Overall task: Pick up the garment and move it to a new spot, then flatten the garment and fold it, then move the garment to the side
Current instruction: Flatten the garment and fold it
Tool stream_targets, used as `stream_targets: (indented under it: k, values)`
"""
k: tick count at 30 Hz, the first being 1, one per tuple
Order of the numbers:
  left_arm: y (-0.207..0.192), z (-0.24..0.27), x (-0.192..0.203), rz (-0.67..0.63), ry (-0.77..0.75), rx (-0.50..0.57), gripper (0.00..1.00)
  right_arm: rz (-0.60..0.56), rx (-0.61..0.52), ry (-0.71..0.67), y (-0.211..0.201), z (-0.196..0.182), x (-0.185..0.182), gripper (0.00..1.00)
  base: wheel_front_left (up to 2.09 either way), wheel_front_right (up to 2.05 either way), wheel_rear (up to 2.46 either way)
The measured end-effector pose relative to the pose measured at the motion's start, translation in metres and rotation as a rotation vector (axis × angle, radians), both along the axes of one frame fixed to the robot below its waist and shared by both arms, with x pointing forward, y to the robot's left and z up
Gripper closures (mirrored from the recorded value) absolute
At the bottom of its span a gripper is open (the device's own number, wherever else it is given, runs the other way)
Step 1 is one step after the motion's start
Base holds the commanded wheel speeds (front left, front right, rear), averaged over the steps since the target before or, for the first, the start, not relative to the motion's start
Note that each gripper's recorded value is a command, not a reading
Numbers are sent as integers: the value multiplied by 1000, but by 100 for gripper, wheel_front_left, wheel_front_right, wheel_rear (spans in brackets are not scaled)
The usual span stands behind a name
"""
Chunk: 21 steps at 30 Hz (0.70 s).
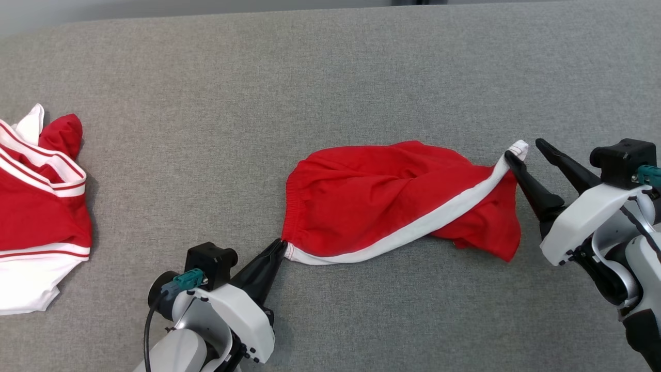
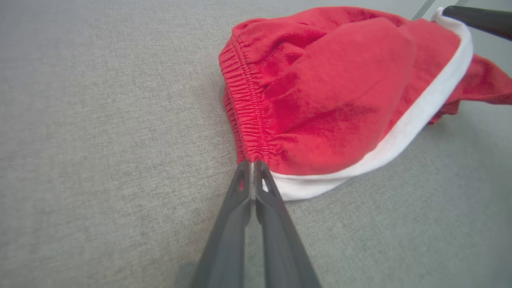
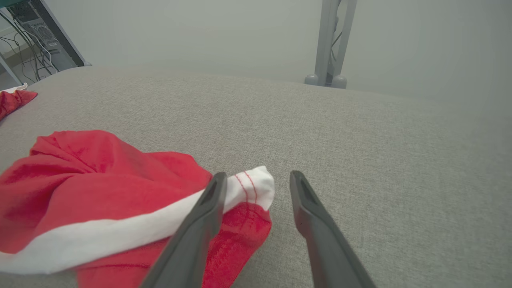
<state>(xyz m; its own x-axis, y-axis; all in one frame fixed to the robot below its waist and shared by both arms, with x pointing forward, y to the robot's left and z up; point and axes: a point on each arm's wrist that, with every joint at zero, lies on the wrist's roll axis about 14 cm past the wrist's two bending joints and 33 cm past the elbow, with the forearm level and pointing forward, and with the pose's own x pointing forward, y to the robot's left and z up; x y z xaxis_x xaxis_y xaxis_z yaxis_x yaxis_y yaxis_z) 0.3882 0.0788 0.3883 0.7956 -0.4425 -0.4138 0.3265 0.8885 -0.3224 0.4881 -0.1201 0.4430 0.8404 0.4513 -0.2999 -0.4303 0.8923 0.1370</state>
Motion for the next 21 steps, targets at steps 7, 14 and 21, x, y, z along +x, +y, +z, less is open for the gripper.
stream_targets:
  k: [7, 14, 21]
  values:
    - [5, 34, 20, 62, -145, -47, 100, 0, 61, -71, 0, 22, 6, 100, 0, 0, 0]
    - [11, 131, 52, 121, -454, -159, 100, -41, 171, -276, -10, 95, 11, 100, 0, 0, 0]
    - [8, 186, 56, 72, -581, -142, 100, -75, 192, -430, -25, 155, 1, 100, 0, 0, 0]
